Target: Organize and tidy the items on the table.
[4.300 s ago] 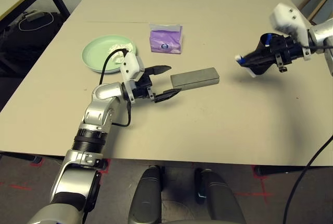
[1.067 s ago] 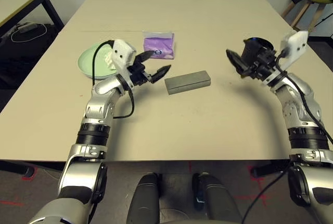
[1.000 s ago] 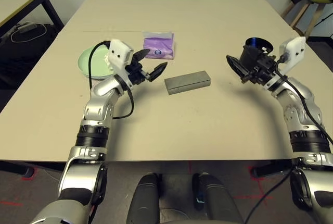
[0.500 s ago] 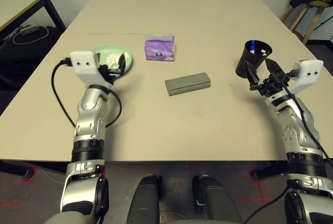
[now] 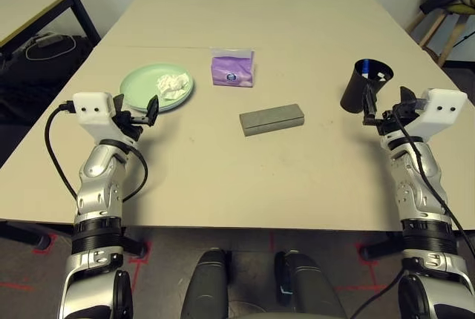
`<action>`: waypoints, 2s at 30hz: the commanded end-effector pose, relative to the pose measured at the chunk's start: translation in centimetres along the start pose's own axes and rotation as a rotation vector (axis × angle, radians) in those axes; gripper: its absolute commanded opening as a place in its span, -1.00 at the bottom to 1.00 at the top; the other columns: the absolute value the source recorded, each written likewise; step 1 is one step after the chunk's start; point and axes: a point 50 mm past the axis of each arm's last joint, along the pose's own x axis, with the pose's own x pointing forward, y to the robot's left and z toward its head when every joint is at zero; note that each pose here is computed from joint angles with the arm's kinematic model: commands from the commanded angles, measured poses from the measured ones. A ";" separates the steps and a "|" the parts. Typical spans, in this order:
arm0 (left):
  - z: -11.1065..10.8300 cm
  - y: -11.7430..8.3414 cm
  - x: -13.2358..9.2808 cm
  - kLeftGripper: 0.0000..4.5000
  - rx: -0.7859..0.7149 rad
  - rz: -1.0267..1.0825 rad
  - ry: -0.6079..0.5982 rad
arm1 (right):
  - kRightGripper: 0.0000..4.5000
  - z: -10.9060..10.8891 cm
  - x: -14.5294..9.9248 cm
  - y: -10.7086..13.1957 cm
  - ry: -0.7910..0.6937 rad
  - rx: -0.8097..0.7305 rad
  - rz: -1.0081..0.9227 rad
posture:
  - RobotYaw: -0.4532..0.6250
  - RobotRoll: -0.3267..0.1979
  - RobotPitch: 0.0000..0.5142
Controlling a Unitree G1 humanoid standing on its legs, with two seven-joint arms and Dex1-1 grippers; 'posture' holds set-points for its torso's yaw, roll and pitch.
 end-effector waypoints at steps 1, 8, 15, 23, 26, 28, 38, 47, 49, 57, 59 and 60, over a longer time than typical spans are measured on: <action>-0.4 0.4 -0.4 1.00 -0.001 0.014 0.014 | 0.99 -1.1 -0.7 -0.5 0.022 0.007 -0.013 | 0.23 0.25 -0.63; -0.3 -0.5 0.0 1.00 -0.012 -0.089 -0.001 | 0.99 -1.7 -1.3 -1.1 0.023 -0.003 -0.032 | 0.21 0.25 -0.63; -0.4 -0.8 0.2 1.00 -0.022 -0.164 0.007 | 0.99 -1.4 -1.4 -0.7 0.014 -0.007 -0.060 | 0.20 0.25 -0.60; -0.5 -0.2 0.1 1.00 -0.023 -0.153 0.014 | 0.99 -0.9 -1.4 0.5 0.008 -0.002 -0.050 | 0.23 0.25 -0.55; -0.4 -0.3 0.1 1.00 -0.024 -0.152 0.012 | 0.99 -0.7 -1.4 0.5 0.006 -0.006 -0.053 | 0.23 0.25 -0.56; -0.3 -0.3 0.2 1.00 -0.025 -0.152 0.010 | 0.99 -0.7 -1.4 0.4 0.004 -0.006 -0.058 | 0.24 0.25 -0.56; -0.3 -0.7 0.7 1.00 -0.035 -0.164 0.005 | 0.99 -0.4 -1.7 -0.9 -0.003 -0.041 -0.085 | 0.19 0.25 -0.57; -0.6 -1.1 0.9 1.00 -0.042 -0.176 0.011 | 0.99 -0.1 -1.4 -2.2 -0.002 -0.042 -0.045 | 0.17 0.25 -0.58; -0.6 -1.1 0.9 1.00 -0.040 -0.181 0.014 | 0.99 0.0 -1.2 -2.5 -0.005 -0.044 -0.018 | 0.17 0.25 -0.58; -0.5 -0.9 1.0 1.00 -0.039 -0.186 0.016 | 0.99 0.0 -1.1 -3.5 -0.002 -0.063 0.000 | 0.17 0.25 -0.59; -0.5 -1.0 1.0 1.00 -0.039 -0.188 0.016 | 0.99 -0.1 -1.2 -3.5 -0.001 -0.062 0.001 | 0.16 0.25 -0.59; -0.5 -1.0 1.0 1.00 -0.040 -0.189 0.016 | 0.99 -0.1 -1.2 -3.5 0.000 -0.061 0.001 | 0.16 0.25 -0.59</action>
